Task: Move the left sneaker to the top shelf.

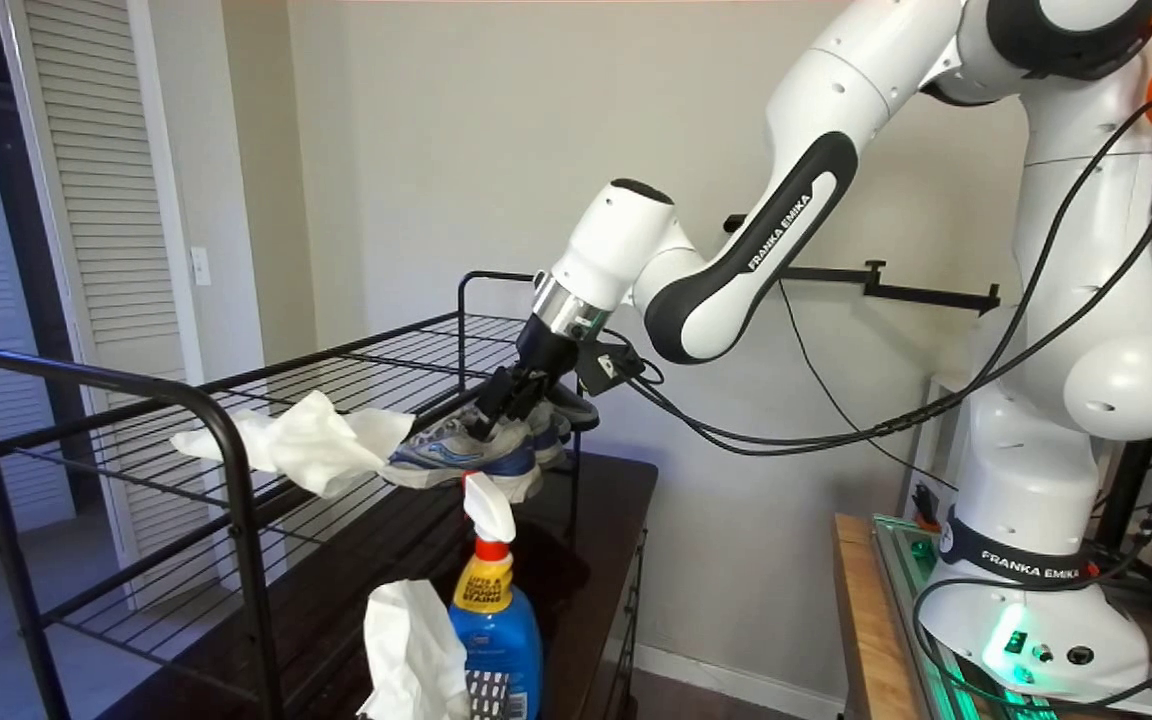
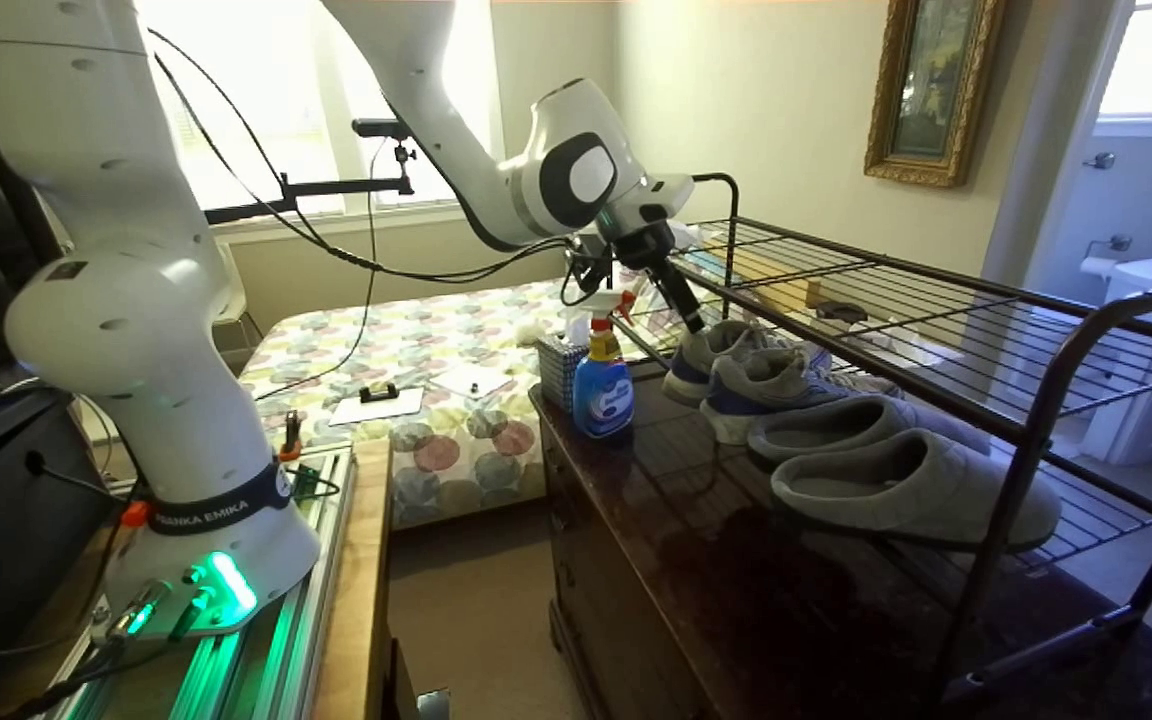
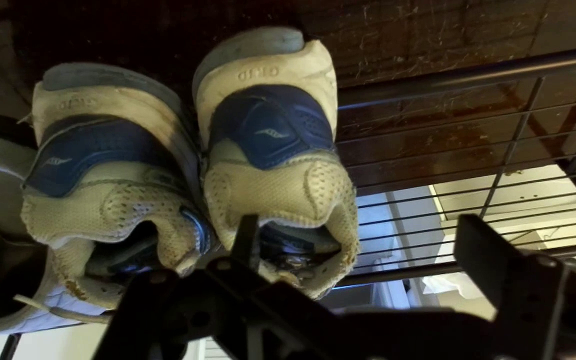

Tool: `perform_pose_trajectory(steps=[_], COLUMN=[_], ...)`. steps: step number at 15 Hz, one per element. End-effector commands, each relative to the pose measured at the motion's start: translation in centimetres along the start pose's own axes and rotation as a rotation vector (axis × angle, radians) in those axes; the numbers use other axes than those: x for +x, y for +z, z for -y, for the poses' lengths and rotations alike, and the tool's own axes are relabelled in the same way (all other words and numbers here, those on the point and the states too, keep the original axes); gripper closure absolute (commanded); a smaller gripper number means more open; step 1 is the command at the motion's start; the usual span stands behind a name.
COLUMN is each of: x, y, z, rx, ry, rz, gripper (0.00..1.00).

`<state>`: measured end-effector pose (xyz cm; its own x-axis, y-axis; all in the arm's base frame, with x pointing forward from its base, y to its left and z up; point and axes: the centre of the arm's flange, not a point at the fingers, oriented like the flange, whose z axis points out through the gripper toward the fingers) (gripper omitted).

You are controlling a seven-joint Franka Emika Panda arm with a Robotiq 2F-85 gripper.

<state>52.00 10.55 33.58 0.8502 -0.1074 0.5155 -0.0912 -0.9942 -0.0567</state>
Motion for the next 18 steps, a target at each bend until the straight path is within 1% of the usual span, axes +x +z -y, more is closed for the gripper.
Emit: perform_pose_trajectory(steps=[1, 6, 11, 15, 18], x=[-0.5, -0.4, -0.7, -0.6, -0.7], y=[1.0, 1.3, 2.9, 3.7, 3.8], z=[0.6, 1.1, 1.8, 1.9, 2.0], rx=[-0.016, 0.001, 0.013, 0.011, 0.012], ry=[0.012, -0.001, -0.004, -0.003, -0.003], rz=[-0.047, -0.059, -0.018, -0.008, -0.014], gripper=[0.00, 0.00, 0.01, 0.05, 0.06])
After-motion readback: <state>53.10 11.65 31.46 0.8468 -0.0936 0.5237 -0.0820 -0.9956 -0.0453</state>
